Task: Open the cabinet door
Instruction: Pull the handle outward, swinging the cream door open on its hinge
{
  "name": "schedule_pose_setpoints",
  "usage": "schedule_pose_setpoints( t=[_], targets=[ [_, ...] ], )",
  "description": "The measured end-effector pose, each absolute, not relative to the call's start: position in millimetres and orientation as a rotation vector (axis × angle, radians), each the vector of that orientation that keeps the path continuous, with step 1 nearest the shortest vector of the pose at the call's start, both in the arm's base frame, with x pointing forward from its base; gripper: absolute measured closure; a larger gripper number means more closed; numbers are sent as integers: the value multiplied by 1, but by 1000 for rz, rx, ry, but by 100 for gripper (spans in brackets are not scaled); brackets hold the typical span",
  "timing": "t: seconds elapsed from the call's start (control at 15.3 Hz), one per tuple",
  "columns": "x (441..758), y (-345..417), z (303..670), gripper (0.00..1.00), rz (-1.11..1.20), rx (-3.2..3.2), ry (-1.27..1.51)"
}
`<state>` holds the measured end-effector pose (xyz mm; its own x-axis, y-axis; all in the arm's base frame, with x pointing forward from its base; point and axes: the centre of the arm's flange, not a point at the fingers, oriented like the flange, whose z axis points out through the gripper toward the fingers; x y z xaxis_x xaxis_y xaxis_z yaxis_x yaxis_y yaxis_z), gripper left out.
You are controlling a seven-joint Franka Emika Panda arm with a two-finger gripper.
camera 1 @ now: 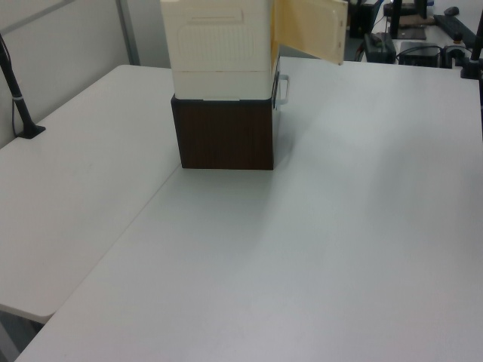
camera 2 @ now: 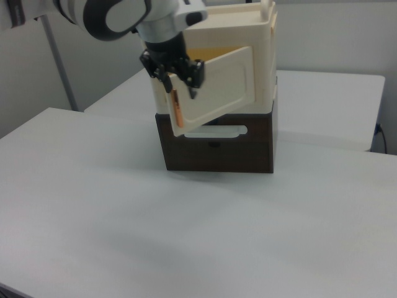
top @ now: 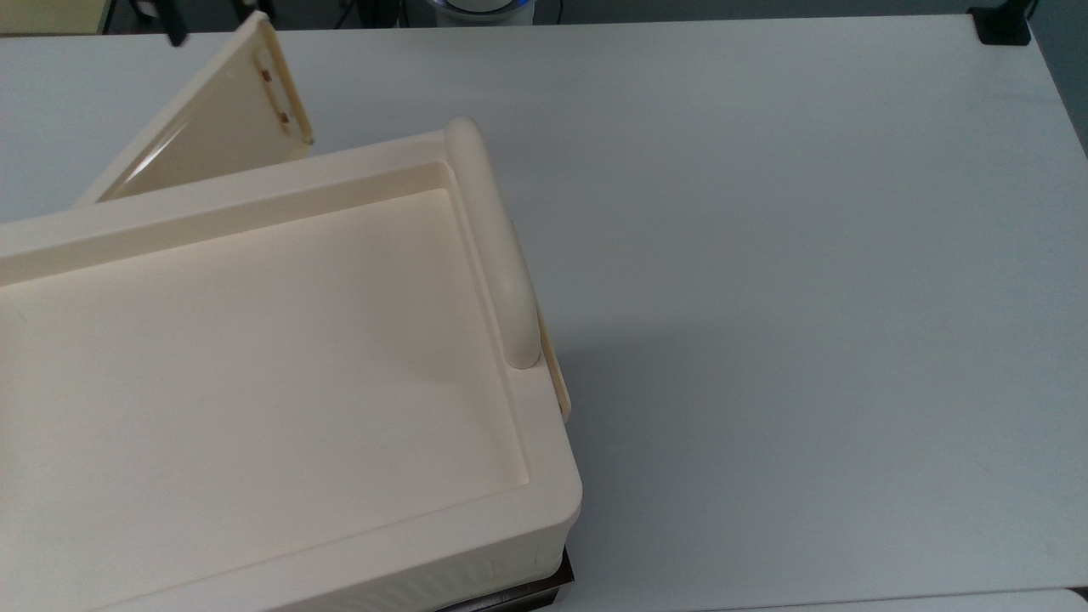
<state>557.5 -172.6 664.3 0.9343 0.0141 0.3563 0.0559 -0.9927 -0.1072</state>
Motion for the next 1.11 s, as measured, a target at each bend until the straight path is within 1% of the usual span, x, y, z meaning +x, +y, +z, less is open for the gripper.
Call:
schedule_pose_setpoints(
  t=[0.07, 0.13, 0.2, 0.26, 0.59, 0.85, 1.11],
  targets=[
    [553, -187, 665, 23, -552, -2982, -37],
    [550, -195, 664, 13, -553, -2985, -19],
    [547, -203, 664, 5, -553, -2989, 3],
    [543, -213, 664, 0, -554, -2992, 31],
    [515, -274, 663, 0, -553, -3031, 191],
    [499, -299, 675, 0, -585, -3047, 261],
    [499, -287, 688, 0, -621, -3042, 228]
  ],
)
